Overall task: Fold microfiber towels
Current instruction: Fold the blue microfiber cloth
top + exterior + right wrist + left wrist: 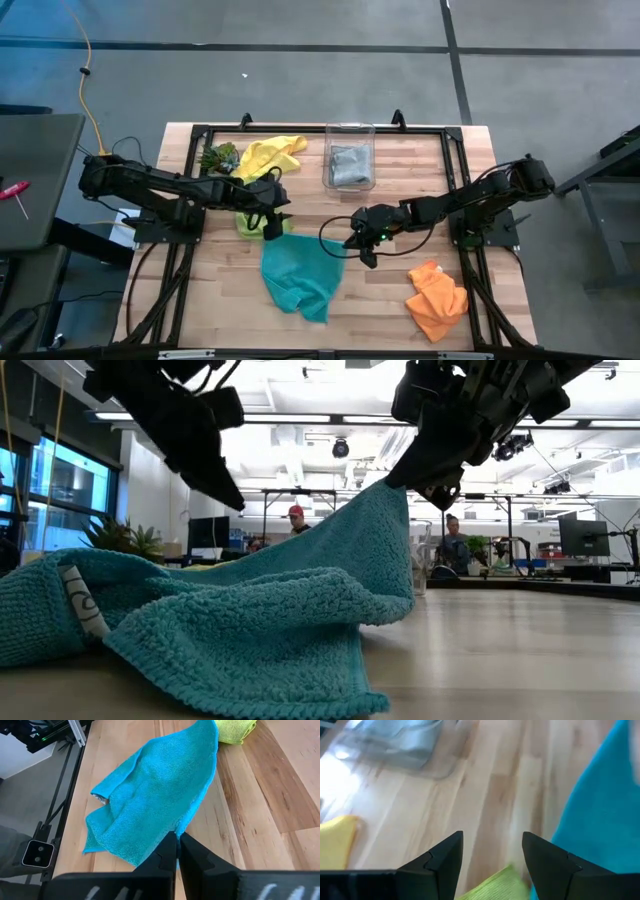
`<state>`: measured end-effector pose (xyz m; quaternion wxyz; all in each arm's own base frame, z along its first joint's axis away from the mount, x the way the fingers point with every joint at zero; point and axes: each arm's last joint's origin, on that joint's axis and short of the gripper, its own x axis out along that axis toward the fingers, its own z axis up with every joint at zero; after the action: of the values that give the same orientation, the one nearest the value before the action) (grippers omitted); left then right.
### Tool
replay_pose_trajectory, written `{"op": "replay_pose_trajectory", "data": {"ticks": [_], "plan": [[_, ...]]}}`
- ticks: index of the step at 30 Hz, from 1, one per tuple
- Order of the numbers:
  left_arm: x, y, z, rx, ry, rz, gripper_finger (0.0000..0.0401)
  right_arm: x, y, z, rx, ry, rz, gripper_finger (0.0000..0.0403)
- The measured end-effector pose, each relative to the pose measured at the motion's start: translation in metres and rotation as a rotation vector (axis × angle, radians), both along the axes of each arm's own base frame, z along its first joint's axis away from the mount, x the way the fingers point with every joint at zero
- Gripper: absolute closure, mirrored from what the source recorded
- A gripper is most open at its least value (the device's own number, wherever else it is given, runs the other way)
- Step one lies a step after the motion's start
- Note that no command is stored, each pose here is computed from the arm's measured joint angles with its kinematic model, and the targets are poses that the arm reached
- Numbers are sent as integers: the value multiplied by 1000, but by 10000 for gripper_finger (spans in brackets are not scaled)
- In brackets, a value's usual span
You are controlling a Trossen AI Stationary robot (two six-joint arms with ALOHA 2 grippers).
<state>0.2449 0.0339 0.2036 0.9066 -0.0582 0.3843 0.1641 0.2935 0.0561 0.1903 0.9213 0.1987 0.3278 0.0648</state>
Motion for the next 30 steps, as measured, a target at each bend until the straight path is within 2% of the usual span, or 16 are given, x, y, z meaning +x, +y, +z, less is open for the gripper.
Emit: {"op": "replay_pose_trajectory", "data": {"ticks": [6, 9, 15, 23, 26, 30], "plan": [[7, 13, -21, -49, 69, 103, 208, 0, -1, 0, 0, 0, -2, 403], [9, 19, -36, -76, 132, 114, 208, 0, -1, 0, 0, 0, -2, 403], [10, 18, -53, -175, 225, 27, 208, 0, -1, 0, 6, 1, -6, 403], [3, 3, -56, -186, 330, -35, 208, 0, -1, 0, -2, 0, -2, 403], [-3, -5, -53, -213, 370, -108, 208, 0, -1, 0, -3, 0, -2, 403], [-9, -9, -37, -221, 316, -190, 208, 0, -1, 0, -3, 0, -3, 403]]}}
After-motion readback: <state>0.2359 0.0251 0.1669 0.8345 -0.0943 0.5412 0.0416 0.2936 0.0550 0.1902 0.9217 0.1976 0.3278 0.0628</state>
